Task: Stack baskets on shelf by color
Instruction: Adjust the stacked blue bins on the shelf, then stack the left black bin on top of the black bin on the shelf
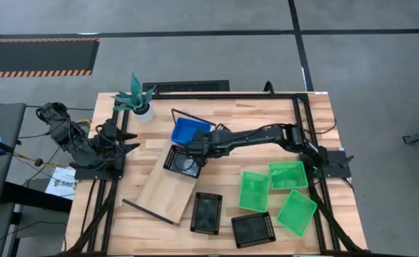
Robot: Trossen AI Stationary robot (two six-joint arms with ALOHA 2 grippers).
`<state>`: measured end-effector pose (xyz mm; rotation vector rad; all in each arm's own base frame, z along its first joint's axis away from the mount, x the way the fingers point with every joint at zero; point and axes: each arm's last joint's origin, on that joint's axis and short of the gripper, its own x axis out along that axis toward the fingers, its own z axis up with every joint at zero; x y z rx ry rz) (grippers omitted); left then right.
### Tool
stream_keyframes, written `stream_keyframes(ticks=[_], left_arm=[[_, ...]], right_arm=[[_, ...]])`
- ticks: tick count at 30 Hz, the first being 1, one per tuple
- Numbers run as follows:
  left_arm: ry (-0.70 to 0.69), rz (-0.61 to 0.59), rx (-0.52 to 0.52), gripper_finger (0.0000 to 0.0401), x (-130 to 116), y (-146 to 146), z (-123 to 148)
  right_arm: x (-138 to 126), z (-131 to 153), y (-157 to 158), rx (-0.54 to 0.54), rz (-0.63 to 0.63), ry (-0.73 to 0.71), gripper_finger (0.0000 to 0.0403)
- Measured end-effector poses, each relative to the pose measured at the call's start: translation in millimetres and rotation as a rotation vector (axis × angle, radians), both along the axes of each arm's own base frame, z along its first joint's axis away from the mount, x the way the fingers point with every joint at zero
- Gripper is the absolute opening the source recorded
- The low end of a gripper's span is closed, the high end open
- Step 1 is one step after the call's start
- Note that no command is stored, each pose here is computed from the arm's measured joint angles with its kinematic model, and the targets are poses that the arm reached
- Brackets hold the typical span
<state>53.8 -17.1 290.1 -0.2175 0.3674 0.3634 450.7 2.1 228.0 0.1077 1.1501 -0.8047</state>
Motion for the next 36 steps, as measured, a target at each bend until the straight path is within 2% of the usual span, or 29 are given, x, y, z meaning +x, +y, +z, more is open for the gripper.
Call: stream_keyframes(ticks=[6,14,18,21,26,29,32,36], left_arm=[[0.000,0.000,0.000,0.0169,0,0,0],[-0.003,0.004,0.001,0.0169,0,0,0],[-0.001,0.002,0.001,0.0169,0,0,0],[0.000,0.001,0.000,0.0169,0,0,0],[-0.003,0.005,0.009,0.0169,0,0,0],[-0.003,0.005,0.009,0.0169,0,0,0],[-0.003,0.005,0.009,0.0169,0,0,0],[-0.001,0.001,-0.006,0.0169,0,0,0]], right_arm=[[0,3,18,0.051,0.061,0.005,0.0113],[-2,16,37,0.045,0.108,-0.014,0.0113],[-6,18,55,0.172,0.165,0.024,0.0113],[-12,22,82,0.284,0.238,0.052,0.0113],[-21,23,123,0.384,0.358,0.069,0.0115],[-21,24,135,0.403,0.387,0.042,0.0135],[-19,25,144,0.411,0.410,-0.003,0.0172],[-22,25,151,0.434,0.341,-0.024,0.0220]])
